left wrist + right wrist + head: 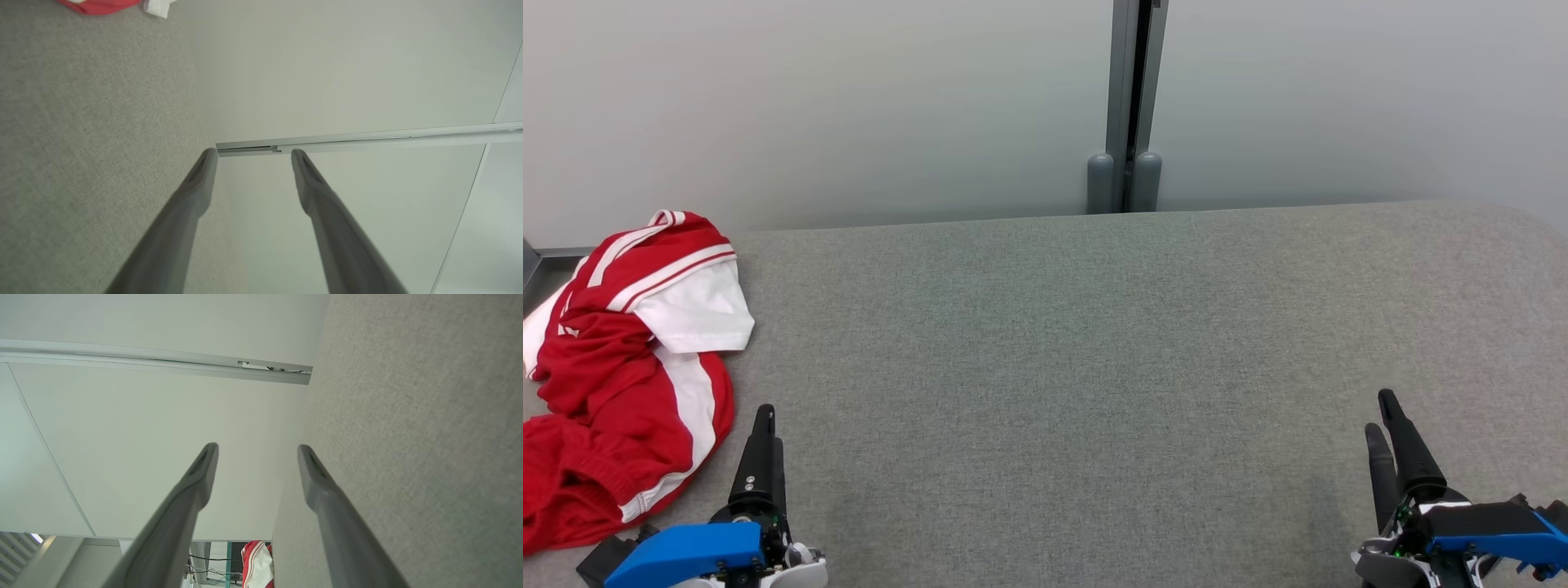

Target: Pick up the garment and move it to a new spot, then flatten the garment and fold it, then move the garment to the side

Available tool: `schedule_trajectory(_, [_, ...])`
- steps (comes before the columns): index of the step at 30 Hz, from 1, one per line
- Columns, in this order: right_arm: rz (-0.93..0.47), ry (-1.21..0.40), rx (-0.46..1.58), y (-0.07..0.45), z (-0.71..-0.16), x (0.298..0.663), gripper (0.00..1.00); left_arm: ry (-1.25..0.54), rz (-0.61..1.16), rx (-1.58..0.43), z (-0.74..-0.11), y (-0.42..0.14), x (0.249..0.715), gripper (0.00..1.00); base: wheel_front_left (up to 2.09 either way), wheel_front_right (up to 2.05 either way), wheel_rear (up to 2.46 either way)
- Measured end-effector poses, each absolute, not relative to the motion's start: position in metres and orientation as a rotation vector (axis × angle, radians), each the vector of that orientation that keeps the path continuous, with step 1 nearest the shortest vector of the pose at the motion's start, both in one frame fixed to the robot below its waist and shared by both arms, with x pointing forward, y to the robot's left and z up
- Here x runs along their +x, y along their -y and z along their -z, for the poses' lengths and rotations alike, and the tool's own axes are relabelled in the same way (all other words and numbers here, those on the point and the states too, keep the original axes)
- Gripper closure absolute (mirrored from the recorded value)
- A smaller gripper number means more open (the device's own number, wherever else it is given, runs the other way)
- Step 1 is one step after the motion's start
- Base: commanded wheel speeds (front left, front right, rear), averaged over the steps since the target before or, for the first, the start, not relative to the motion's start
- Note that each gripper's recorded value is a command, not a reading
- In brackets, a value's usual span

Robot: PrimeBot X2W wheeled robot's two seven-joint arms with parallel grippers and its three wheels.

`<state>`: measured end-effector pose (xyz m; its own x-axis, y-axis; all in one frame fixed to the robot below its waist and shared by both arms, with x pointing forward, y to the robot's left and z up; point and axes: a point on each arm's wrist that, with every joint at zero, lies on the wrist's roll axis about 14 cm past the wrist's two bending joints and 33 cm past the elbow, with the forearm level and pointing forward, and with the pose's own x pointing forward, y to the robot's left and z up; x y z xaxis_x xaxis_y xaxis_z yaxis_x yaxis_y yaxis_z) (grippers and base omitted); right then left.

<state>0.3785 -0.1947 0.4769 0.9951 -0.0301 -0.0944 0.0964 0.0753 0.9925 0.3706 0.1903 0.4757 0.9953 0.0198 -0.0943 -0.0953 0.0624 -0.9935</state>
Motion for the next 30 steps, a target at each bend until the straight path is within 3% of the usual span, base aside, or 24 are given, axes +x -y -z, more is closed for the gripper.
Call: schedule_trajectory(30, [-0.013,0.001,0.866,0.177,-0.504,0.381,0.00,-0.031,0.008,-0.861,-0.501,-0.167,0.373,0.00,0.00,0.00,0.00])
